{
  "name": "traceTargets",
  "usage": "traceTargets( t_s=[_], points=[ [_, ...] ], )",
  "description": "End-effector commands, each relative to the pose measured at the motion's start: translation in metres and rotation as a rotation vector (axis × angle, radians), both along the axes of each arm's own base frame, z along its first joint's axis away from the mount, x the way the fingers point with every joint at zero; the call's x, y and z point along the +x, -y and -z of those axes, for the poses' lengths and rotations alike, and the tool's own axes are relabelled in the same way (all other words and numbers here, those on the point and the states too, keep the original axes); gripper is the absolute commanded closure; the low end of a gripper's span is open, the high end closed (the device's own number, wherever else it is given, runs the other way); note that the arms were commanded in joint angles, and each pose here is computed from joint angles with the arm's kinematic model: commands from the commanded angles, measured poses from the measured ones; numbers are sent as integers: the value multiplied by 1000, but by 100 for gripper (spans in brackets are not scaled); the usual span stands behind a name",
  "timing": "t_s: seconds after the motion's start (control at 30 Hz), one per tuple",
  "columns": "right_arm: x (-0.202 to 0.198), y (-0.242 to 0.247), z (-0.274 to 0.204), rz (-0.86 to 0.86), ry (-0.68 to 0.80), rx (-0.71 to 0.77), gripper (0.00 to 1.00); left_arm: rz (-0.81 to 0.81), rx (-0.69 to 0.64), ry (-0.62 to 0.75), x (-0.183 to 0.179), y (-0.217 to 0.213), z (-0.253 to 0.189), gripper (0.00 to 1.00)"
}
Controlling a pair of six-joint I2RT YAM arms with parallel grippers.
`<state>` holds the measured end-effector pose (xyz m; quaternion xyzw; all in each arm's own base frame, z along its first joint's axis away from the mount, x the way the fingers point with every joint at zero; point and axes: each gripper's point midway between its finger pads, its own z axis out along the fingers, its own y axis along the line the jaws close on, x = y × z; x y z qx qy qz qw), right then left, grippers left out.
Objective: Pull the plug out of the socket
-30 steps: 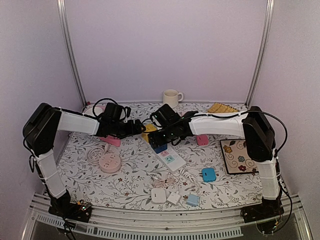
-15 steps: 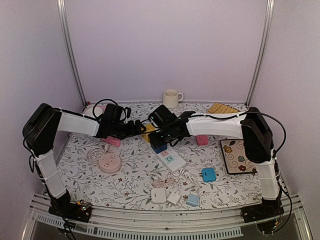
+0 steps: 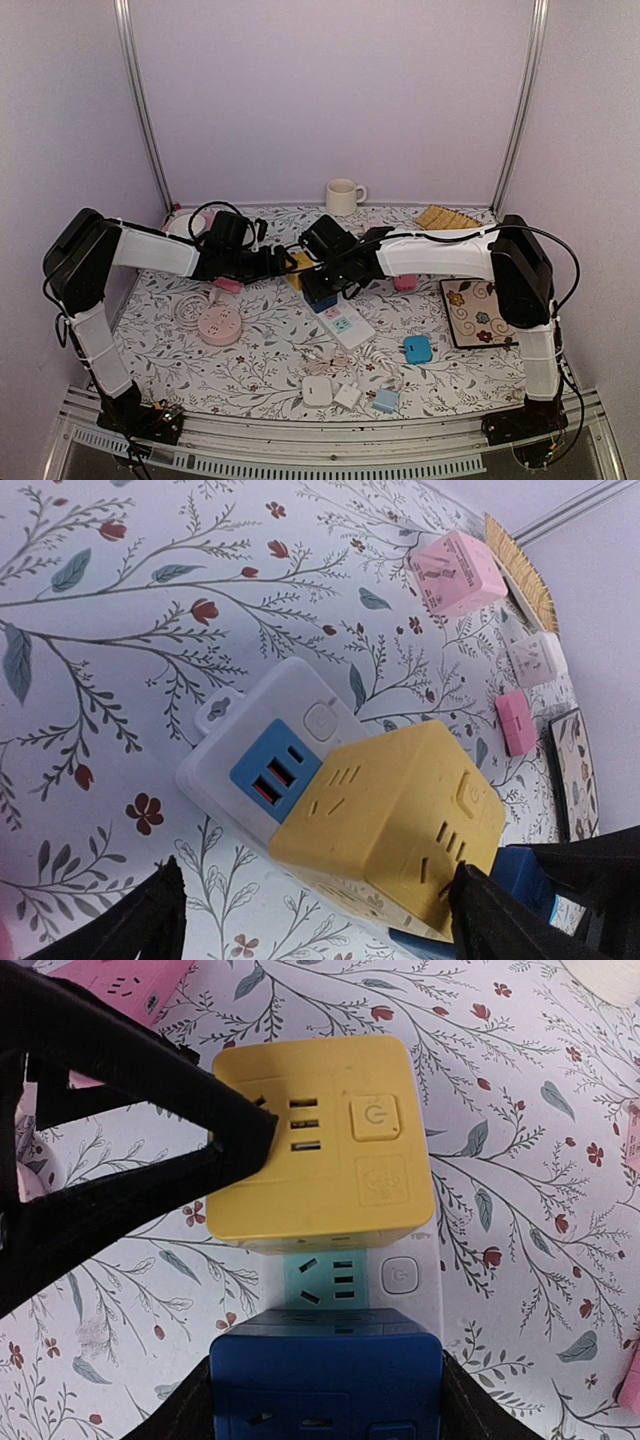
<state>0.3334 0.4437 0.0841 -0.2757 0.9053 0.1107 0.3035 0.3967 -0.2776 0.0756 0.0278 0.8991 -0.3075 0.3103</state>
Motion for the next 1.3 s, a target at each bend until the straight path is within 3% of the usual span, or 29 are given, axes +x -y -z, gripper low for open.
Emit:
traceTargets(
  t_s=[0.0, 0.1, 0.57, 0.67, 1.27],
  points=[
    [-23, 2, -8, -24, -43, 5, 59, 19, -9, -4, -6, 4, -3, 8],
    [-27, 0, -7, -32, -56, 17, 58, 23, -15, 1, -5, 6, -6, 8],
    [-16, -4, -3, -36, -68, 38, 20, 23, 3, -20, -4, 7, 6, 8],
    [-15, -4, -3, -36, -70, 41, 19, 9, 19, -39, -7, 2, 15, 8],
    [-5, -11, -30, -47, -13, 39, 62, -38, 101, -137, -29, -27, 68, 8]
  ],
)
